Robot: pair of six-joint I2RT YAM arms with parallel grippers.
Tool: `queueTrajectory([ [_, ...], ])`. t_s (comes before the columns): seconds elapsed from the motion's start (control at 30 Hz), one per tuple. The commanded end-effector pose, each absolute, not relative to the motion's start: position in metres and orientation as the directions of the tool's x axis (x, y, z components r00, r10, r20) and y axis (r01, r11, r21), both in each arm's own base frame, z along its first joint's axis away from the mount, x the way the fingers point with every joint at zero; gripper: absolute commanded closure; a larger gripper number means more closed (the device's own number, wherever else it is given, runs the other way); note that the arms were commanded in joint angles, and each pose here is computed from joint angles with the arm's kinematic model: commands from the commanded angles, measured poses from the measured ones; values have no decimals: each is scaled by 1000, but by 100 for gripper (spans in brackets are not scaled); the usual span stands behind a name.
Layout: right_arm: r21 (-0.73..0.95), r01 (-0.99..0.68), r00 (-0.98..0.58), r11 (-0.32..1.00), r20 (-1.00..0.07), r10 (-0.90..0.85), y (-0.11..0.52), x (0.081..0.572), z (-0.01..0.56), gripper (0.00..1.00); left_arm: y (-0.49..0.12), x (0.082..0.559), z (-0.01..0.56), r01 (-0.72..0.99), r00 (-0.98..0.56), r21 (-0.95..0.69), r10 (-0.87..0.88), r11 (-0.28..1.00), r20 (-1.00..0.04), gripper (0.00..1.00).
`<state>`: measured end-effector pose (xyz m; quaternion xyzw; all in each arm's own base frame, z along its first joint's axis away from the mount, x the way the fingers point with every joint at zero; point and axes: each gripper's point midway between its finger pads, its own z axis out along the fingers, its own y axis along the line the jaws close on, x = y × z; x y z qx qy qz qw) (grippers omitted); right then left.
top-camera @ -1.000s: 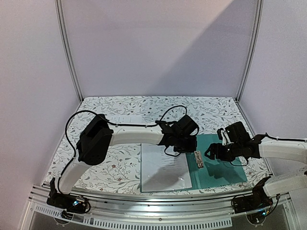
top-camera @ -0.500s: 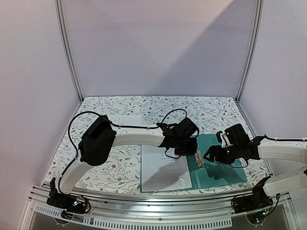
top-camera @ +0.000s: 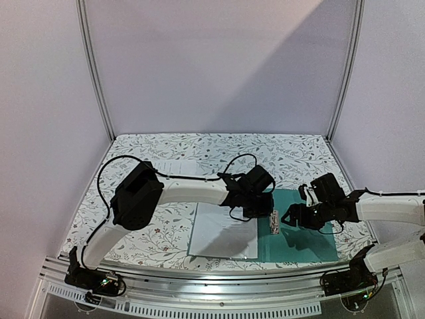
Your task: Put the files into the folder
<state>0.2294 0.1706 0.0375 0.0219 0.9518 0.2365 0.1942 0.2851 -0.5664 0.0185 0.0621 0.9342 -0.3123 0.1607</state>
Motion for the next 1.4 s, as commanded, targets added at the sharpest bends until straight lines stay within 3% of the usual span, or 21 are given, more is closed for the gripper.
queueTrajectory([
  [0.0, 471, -36, -935, 881, -328, 137, 171, 225, 30, 22, -556, 284, -10, 148, -962, -540, -5, 829, -272, 94],
  [0.2, 467, -37, -938, 884, -321, 131, 171, 223, 29, 23, -563, 288, -6, 142, -960, -566, -25, 812, -278, 82],
  [0.33, 465, -36, -937, 884, -323, 131, 171, 223, 29, 22, -560, 290, -8, 141, -958, -543, -23, 828, -285, 81],
  [0.6, 473, -34, -939, 880, -316, 134, 173, 224, 27, 22, -542, 299, -29, 129, -949, -386, 1, 913, -316, 97],
  [0.93, 493, -42, -943, 869, -308, 130, 179, 227, 27, 24, -511, 299, -13, 28, -936, -318, -87, 948, -341, 100],
  [1.17, 501, -90, -940, 861, -327, 92, 193, 229, 39, 36, -509, 289, 7, -50, -944, -397, -173, 917, -282, 100],
  [1.37, 527, -169, -941, 833, -338, 23, 218, 223, 51, 57, -504, 286, 6, -107, -943, -436, -231, 894, -241, 100],
])
